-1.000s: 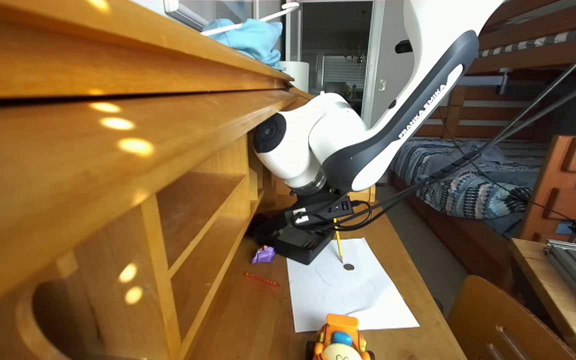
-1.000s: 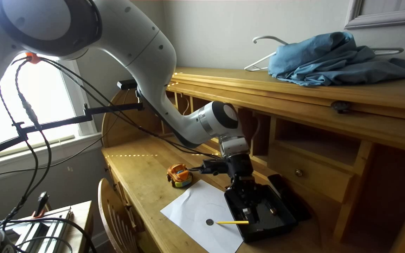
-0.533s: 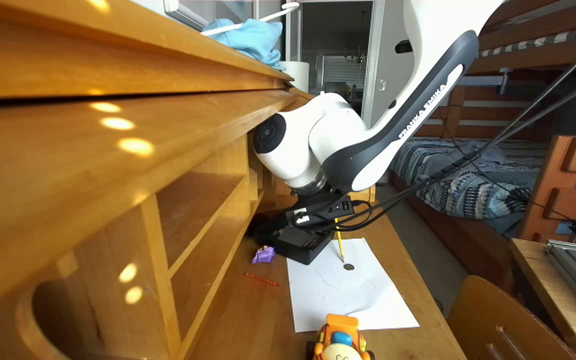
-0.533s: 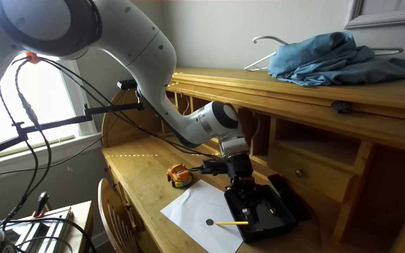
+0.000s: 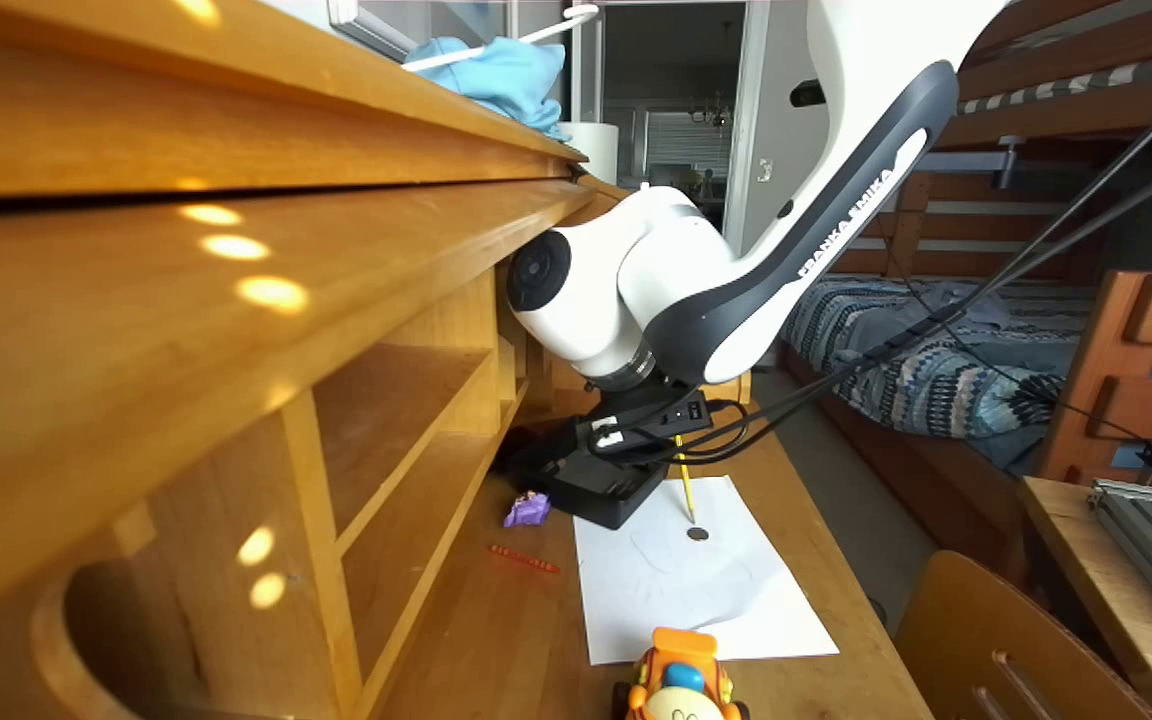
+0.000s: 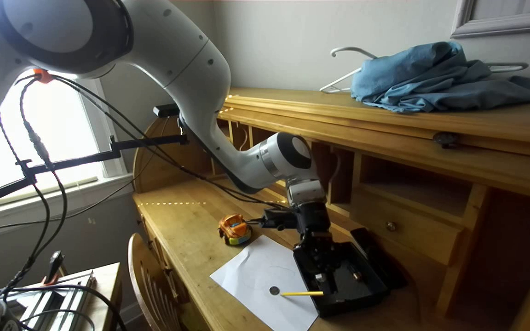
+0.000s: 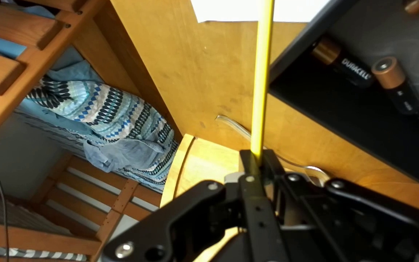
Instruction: Use the pencil to draw around the coin
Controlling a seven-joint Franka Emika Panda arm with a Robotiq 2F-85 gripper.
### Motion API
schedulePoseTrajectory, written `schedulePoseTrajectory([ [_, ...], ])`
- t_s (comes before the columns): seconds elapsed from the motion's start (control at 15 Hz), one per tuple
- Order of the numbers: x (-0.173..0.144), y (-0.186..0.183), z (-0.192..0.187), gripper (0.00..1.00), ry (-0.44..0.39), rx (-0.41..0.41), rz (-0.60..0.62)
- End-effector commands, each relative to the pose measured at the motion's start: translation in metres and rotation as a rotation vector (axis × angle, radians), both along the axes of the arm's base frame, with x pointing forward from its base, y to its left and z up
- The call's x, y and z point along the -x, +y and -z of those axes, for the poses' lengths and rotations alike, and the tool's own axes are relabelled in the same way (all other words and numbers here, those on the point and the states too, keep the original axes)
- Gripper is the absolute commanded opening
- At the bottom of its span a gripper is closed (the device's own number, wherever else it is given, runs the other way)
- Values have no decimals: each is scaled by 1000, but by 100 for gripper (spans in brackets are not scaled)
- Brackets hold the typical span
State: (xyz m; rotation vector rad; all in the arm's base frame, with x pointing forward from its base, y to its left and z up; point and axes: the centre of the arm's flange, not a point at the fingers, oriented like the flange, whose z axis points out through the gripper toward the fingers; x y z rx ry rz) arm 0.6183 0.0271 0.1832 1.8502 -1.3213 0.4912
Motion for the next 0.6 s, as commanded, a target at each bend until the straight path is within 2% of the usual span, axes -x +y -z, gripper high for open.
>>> schedulePoseTrajectory([
  [0.0,4,0,-1,2,7,37,-25],
  [0.53,4,0,0,2,10,51,-36],
])
